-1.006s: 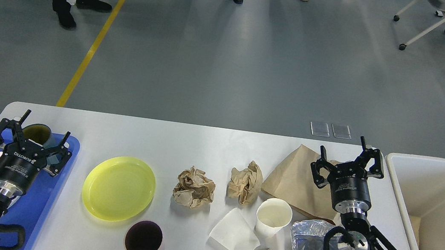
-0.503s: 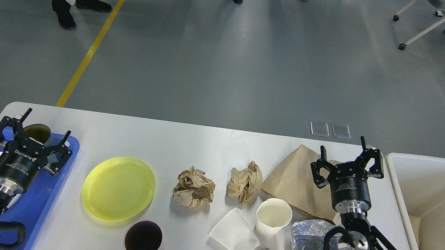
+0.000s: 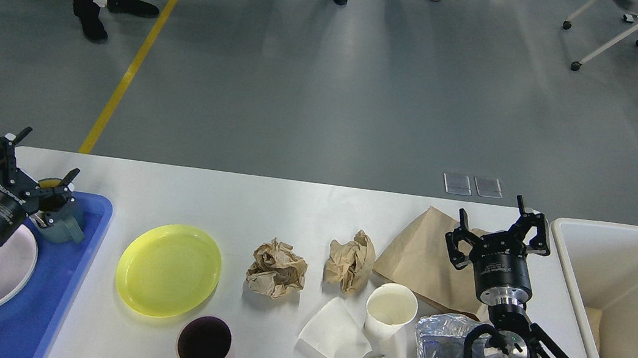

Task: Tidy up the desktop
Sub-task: 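Raise the left gripper up and away from the blue tray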

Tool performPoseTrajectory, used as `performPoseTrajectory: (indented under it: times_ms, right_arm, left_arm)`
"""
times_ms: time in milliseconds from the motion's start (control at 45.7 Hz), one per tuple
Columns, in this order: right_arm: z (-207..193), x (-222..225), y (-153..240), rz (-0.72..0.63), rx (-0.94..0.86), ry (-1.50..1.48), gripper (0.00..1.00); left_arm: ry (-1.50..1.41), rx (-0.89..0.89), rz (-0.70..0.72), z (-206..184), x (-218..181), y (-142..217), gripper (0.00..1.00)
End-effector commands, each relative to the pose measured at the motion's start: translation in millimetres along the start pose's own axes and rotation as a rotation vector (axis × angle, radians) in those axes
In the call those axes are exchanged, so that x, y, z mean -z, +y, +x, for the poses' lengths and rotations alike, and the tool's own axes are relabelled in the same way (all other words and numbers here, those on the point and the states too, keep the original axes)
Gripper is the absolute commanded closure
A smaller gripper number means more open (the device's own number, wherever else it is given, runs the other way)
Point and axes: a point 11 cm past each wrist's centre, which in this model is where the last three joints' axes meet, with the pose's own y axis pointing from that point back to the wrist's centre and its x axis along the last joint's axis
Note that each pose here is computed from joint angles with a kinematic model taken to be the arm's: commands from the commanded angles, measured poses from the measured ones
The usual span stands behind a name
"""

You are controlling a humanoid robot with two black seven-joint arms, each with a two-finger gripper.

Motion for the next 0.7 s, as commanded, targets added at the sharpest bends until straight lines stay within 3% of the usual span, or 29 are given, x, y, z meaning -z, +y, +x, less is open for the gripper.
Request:
performPoseTrajectory:
  times_ms: [0,241,678]
  right_arm:
    - [-0.1,-0.3,0.0,0.0,0.0,-0.001,0.0]
    - [0.2,0.3,0.0,0.0,0.0,0.0,0.0]
    - [0.1,0.4,0.0,0.001,0.0,0.002,0.0]
  left_arm:
    - [-0.165,0.047,0.072,-11.3,-31.8,-15.3,0.03]
    - [-0.414,0.1,0.214,-31.7,-53.4,-43.6,0.03]
    - [-0.776,0.051,0.429,-30.4,-70.3,-51.3,0.03]
